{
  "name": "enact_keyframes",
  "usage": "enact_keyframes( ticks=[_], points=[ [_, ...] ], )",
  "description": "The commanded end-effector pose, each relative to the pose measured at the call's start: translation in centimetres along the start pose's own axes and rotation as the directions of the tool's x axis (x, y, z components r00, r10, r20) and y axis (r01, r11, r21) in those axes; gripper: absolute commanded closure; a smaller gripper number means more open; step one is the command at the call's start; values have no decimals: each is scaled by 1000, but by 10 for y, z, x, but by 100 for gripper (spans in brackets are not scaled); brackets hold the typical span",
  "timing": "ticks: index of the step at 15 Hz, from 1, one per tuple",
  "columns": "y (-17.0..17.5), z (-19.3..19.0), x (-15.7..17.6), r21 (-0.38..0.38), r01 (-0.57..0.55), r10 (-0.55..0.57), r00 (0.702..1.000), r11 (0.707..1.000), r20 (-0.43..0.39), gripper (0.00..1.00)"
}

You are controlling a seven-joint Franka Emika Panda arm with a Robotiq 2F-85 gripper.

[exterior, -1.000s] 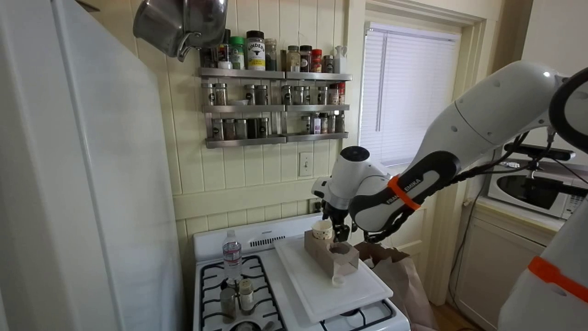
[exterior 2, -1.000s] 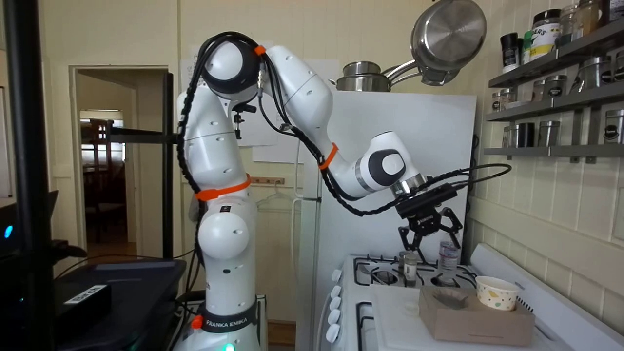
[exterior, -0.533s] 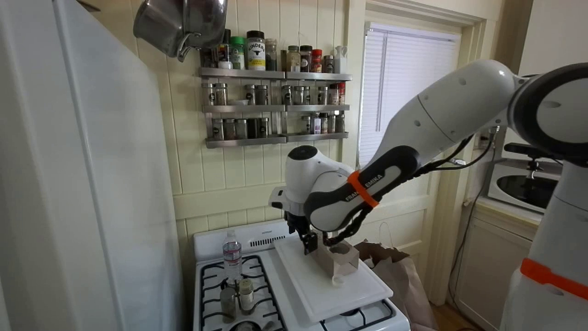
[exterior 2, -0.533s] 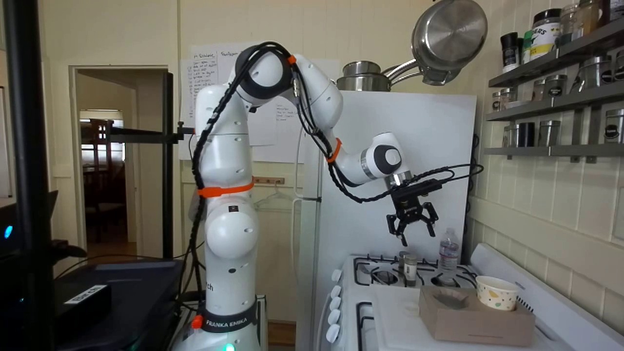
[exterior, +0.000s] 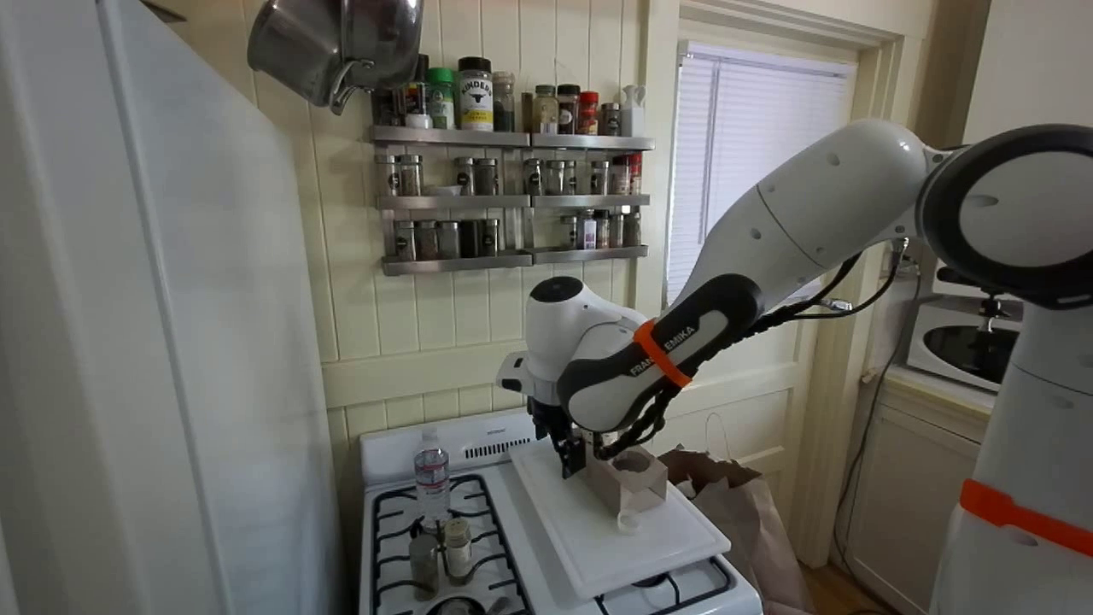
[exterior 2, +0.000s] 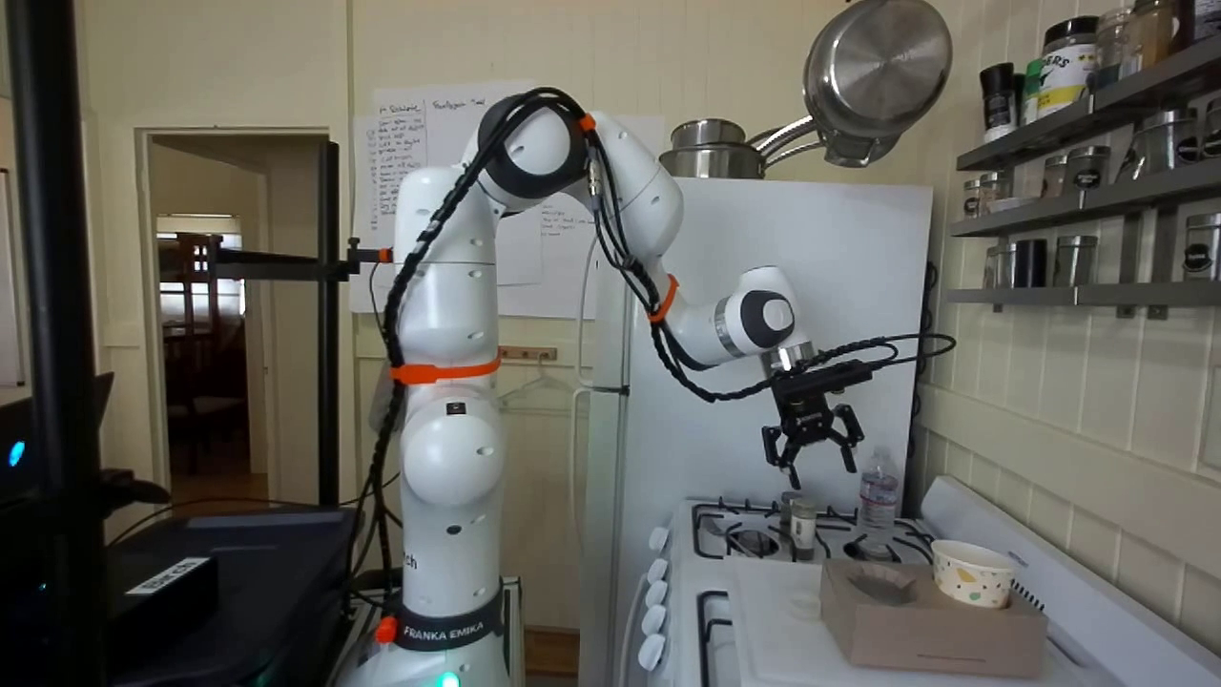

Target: Place the water bottle on the top left stove plate and move the spice bottle onto the chopping board

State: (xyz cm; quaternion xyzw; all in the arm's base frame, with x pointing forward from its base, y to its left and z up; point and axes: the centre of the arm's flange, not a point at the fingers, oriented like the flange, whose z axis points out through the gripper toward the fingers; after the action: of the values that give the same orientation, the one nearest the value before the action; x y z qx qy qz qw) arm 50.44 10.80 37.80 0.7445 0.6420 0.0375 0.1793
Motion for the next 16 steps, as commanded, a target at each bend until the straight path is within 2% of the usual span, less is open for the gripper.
enact_keyframes(
  ticks=[1, 3, 6, 10, 11, 14, 16],
  points=[
    [6, 51, 27, 39, -23, 27, 992, 999, -121, 0],
    [11, 72, 52, 44, -30, 38, 979, 999, -202, 0],
    [23, 87, 92, 32, -23, 31, 961, 999, -275, 0],
    [39, 101, 139, 54, -5, 20, 960, 999, -279, 4],
    [43, 102, 143, 59, -4, 20, 958, 998, -286, 2],
    [51, 112, 152, 96, -14, 42, 956, 995, -290, 3],
    [52, 117, 159, 136, -17, 55, 960, 991, -274, 9]
  ],
)
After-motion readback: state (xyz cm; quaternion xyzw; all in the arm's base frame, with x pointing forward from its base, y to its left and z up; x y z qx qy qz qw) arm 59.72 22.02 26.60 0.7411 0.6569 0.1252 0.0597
